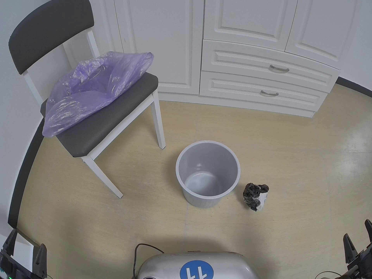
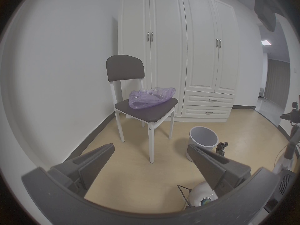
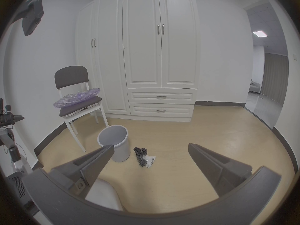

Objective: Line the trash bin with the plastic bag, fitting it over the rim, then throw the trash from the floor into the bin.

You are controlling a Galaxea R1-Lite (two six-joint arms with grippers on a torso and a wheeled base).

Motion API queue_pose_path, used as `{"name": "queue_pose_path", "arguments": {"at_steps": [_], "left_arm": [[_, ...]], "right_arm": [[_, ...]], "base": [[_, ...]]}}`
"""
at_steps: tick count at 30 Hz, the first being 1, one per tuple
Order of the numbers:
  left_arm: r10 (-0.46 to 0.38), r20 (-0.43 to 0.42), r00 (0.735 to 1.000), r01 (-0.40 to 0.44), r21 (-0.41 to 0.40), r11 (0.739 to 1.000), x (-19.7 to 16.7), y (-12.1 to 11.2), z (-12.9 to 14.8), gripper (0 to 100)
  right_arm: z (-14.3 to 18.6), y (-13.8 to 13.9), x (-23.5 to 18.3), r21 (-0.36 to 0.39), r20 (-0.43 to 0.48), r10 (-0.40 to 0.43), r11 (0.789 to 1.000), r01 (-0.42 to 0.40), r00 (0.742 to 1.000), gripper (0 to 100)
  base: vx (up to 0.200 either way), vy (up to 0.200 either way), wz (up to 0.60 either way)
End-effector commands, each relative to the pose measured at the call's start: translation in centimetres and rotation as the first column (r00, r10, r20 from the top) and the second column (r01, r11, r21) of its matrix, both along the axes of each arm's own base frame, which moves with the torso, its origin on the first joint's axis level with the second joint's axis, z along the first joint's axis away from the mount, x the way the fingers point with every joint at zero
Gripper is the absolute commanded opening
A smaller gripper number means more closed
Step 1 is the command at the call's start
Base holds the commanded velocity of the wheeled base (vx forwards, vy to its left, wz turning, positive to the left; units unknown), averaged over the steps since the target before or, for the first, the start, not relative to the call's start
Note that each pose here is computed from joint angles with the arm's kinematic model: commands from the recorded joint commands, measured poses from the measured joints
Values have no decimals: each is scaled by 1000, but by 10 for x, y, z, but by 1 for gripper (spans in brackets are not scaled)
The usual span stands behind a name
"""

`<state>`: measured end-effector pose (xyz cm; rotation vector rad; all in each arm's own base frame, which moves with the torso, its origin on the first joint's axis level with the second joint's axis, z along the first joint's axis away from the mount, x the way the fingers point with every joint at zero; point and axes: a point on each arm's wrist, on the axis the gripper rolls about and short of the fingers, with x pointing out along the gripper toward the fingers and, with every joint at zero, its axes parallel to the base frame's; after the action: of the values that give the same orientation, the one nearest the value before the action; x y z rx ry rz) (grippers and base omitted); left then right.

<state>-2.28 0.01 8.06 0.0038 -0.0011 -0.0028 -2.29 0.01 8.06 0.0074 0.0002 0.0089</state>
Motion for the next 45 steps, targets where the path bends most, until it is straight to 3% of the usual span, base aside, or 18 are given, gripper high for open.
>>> {"name": "queue_pose_path", "arguments": {"at_steps": [1, 13, 23, 35, 40, 45], "left_arm": [[0, -1, 1000, 0, -7, 1000, 0, 0, -5, 100], [-2, -1, 1000, 2, -4, 1000, 0, 0, -5, 100], [-22, -1, 1000, 22, 39, 999, 0, 0, -5, 100], [-23, 7, 1000, 23, 39, 999, 0, -1, -4, 100], [43, 3, 999, -42, -78, 996, 0, 1, -5, 100], [46, 3, 999, -45, -76, 996, 0, 1, -5, 100]], "right_arm": [[-5, 0, 0, 0, -1, 0, 1000, 0, 1000, 100], [-6, 0, 0, -15, -4, -7, 1000, 7, 1000, 100], [-6, 0, 0, -81, -4, 11, 997, -11, 1000, 100], [-5, 0, 0, -57, 2, 6, 998, -6, 1000, 100], [-5, 0, 0, 3, 3, -17, 1000, 17, 1000, 100], [-5, 0, 0, 3, 2, -18, 1000, 18, 1000, 100]], "base": [[0, 0, 0], [0, 0, 0], [0, 0, 0], [0, 0, 0], [0, 0, 0], [0, 0, 0]]}}
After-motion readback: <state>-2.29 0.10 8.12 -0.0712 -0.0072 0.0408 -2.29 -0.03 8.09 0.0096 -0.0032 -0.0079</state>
